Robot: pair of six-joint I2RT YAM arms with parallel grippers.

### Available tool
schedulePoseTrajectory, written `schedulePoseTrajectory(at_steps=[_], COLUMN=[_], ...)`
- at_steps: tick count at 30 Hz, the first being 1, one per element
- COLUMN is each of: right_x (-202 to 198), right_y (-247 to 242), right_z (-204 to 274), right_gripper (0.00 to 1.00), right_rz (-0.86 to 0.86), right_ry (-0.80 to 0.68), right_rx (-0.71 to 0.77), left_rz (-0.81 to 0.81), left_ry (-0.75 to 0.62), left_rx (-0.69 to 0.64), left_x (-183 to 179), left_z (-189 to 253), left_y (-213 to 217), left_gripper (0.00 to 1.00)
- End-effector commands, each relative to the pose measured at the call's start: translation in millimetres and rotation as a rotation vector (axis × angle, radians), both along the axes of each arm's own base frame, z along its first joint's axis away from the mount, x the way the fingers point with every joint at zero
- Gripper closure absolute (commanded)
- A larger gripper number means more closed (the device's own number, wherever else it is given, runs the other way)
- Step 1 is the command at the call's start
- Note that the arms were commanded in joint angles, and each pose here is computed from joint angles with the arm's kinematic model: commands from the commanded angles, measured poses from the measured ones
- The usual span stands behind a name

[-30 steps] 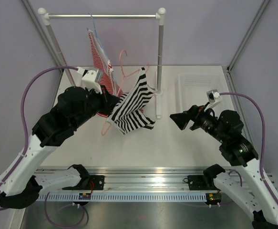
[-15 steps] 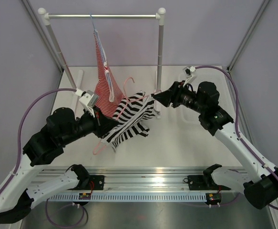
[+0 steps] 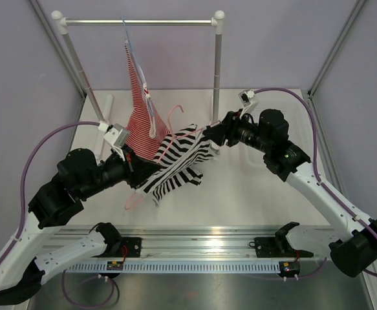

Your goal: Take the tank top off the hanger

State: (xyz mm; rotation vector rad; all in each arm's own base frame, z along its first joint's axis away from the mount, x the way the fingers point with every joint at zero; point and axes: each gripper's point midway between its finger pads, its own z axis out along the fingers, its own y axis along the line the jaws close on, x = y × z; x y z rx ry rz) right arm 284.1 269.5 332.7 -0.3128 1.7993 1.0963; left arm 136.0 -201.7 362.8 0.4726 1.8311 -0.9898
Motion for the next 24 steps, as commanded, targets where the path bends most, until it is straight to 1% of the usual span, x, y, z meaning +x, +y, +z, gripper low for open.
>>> schedulePoseTrajectory(at_steps=[1, 2, 3, 5, 7, 9, 12, 13, 14, 18, 22, 24], right_x=[-3, -3, -3, -3, -5, -4, -4, -3, -3, 2, 19, 24], right_y=[-2, -2, -1, 0, 2, 3, 2, 1, -1, -15, -35, -41], right_z=[12, 12, 14, 17, 18, 18, 17, 18, 20, 19, 15, 12], right_gripper=[0.46, 0.47, 0.55, 0.61, 0.61, 0.66, 0.82, 0.92, 1.0, 1.0, 1.0, 1.0], right_rz=[-0.013, -0.01, -0.009, -0.002, 0.006, 0.007, 0.003, -0.004, -0.012, -0.086, -0.22, -0.257], right_ry=[-0.055, -0.054, -0.062, -0.063, -0.066, -0.066, -0.068, -0.071, -0.082, -0.104, -0.115, -0.119], right_rx=[0.003, 0.004, 0.01, 0.017, 0.021, 0.023, 0.019, 0.016, 0.011, -0.031, -0.1, -0.131], left_rz=[-0.023, -0.029, -0.033, -0.04, -0.04, -0.039, -0.039, -0.034, -0.026, 0.006, 0.007, 0.01], left_ry=[-0.075, -0.075, -0.074, -0.079, -0.083, -0.086, -0.088, -0.089, -0.088, -0.083, -0.089, -0.094], left_rx=[-0.086, -0.087, -0.087, -0.093, -0.097, -0.103, -0.105, -0.102, -0.099, -0.059, -0.045, -0.038], left_x=[-1, -2, -2, -2, -2, -2, -2, -1, 0, 5, 2, 0], left_z=[31, 31, 31, 33, 35, 36, 36, 36, 35, 26, 23, 21], left_y=[-5, -6, -7, -8, -9, -9, -9, -8, -7, -2, 2, 6], left_gripper=[1.0, 1.0, 1.0, 1.0, 1.0, 1.0, 1.0, 1.0, 1.0, 1.0, 1.0, 1.0])
